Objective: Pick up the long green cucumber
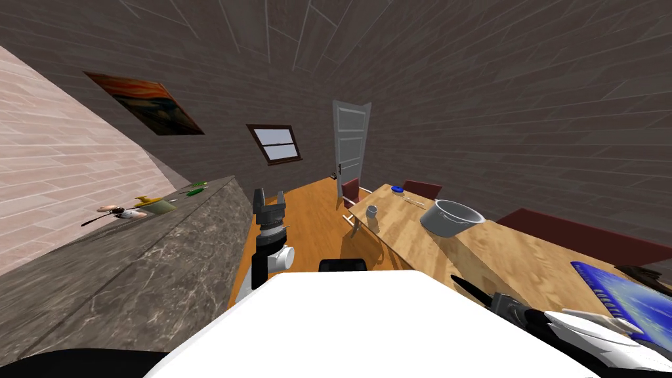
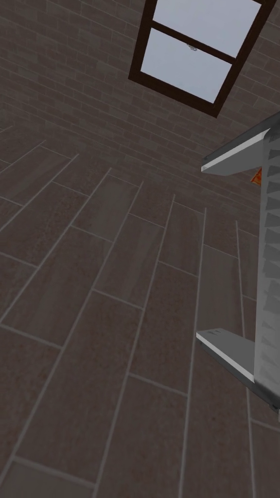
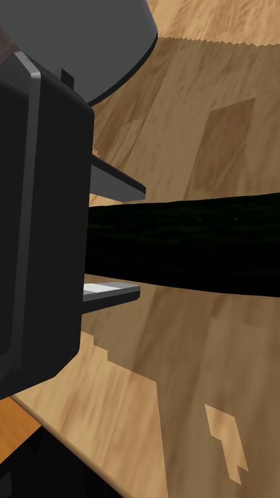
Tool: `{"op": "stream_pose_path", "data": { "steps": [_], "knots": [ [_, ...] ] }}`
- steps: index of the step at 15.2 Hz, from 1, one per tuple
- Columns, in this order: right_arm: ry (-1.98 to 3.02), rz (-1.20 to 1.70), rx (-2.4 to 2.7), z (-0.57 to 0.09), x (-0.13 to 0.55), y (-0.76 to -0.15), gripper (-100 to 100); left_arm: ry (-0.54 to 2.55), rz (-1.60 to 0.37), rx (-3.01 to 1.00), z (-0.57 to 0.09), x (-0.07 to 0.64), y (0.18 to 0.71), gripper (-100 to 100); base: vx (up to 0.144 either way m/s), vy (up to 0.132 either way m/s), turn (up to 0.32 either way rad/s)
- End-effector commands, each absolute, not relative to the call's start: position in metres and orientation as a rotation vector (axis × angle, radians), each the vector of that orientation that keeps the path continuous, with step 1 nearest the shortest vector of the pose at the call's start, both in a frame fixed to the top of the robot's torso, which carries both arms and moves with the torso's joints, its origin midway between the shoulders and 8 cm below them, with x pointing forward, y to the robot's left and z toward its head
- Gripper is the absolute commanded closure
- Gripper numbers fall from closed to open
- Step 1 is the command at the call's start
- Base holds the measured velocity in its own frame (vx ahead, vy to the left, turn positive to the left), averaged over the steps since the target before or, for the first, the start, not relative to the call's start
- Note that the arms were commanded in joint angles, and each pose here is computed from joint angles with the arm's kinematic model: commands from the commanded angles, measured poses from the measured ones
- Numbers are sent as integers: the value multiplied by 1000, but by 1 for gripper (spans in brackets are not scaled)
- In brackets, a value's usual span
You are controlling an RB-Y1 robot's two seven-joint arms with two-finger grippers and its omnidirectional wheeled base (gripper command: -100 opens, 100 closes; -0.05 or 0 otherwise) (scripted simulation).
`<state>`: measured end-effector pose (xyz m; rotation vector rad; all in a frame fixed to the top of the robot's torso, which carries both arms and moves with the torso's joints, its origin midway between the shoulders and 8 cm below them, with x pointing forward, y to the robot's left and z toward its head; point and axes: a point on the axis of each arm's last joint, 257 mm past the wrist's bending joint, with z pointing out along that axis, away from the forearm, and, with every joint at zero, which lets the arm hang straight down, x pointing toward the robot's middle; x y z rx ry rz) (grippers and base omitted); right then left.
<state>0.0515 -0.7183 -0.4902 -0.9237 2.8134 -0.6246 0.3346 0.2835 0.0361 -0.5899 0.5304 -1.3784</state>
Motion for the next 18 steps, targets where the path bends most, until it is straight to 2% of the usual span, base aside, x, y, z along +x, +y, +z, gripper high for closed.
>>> {"op": "stream_pose_path", "data": {
  "steps": [1, 18],
  "knots": [
    [2803, -620, -955, -489, 50, -718, 100, 530, -1378, -590, 36, 335, 283, 0, 86, 13, -87],
    [2724, -612, -1100, -475, 36, -723, 100, 530, -1378, -590, 36, 335, 283, 0, 78, 15, -94]
  ]
}}
